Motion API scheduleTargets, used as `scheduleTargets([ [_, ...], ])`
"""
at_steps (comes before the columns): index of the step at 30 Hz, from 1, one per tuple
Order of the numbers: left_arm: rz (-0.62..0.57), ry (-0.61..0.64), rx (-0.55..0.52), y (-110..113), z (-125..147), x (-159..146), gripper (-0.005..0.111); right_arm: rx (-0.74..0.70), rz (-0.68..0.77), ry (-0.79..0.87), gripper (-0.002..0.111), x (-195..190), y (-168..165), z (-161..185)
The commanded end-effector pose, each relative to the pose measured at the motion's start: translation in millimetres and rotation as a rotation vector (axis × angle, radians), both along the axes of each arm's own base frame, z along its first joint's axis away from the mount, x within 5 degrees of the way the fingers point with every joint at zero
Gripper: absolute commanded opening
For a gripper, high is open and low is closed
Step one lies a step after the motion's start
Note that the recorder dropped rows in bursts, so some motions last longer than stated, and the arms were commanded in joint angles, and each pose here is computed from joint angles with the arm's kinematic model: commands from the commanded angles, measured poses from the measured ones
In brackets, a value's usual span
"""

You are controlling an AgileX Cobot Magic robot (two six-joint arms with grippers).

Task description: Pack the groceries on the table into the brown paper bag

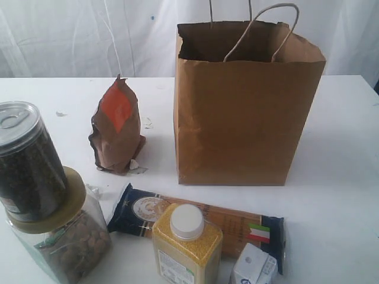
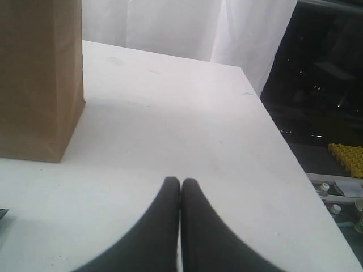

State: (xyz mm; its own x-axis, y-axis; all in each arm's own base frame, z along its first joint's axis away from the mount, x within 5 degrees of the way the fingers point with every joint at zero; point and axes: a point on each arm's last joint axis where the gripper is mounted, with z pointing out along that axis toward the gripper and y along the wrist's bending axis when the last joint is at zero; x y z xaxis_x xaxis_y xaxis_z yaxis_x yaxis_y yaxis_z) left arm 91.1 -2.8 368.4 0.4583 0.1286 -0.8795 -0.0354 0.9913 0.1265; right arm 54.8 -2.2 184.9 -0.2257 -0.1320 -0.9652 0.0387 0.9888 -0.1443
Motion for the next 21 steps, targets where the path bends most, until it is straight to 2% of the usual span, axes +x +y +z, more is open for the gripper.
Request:
scheduleTargets([
  [1, -0.02, 0.252, -0.019, -3.0, -23.8, 50.2, 0.0, 0.001, -0.008, -0.021, 0.0, -0.1, -0.5, 2.3],
  [5, -0.052, 0.557, -0.163, -4.4, -57.5, 72.7, 0.0, 0.001, -0.008, -0.021, 0.0, -0.1, -0.5, 2.3],
  [7, -0.054, 0.65, -0.241, -4.3, -67.7, 74.9, 0.0, 0.001, -0.008, -0.021, 0.0, -0.1, -0.5, 2.3],
  [12, -0.044, 0.739, -0.272, -4.2, -74.1, 74.8, 0.0, 0.001, -0.008, -0.021, 0.0, -0.1, -0.5, 2.3],
  [15, -0.028, 0.828, -0.276, -4.0, -62.4, 75.1, 0.0, 0.001, -0.008, -0.021, 0.0, -0.1, -0.5, 2.3],
  [17, -0.01, 0.899, -0.19, -3.6, -42.0, 76.5, 0.0, 0.001, -0.008, -0.021, 0.0, -0.1, -0.5, 2.3],
  [19, -0.002, 0.938, -0.058, -3.4, -12.1, 77.7, 0.0, 0.001, -0.008, -0.021, 0.0, -0.1, -0.5, 2.3],
  [21, -0.025, 0.932, -0.039, -5.4, 22.5, 76.1, 0.0, 0.001, -0.008, -0.021, 0.0, -0.1, -0.5, 2.3],
])
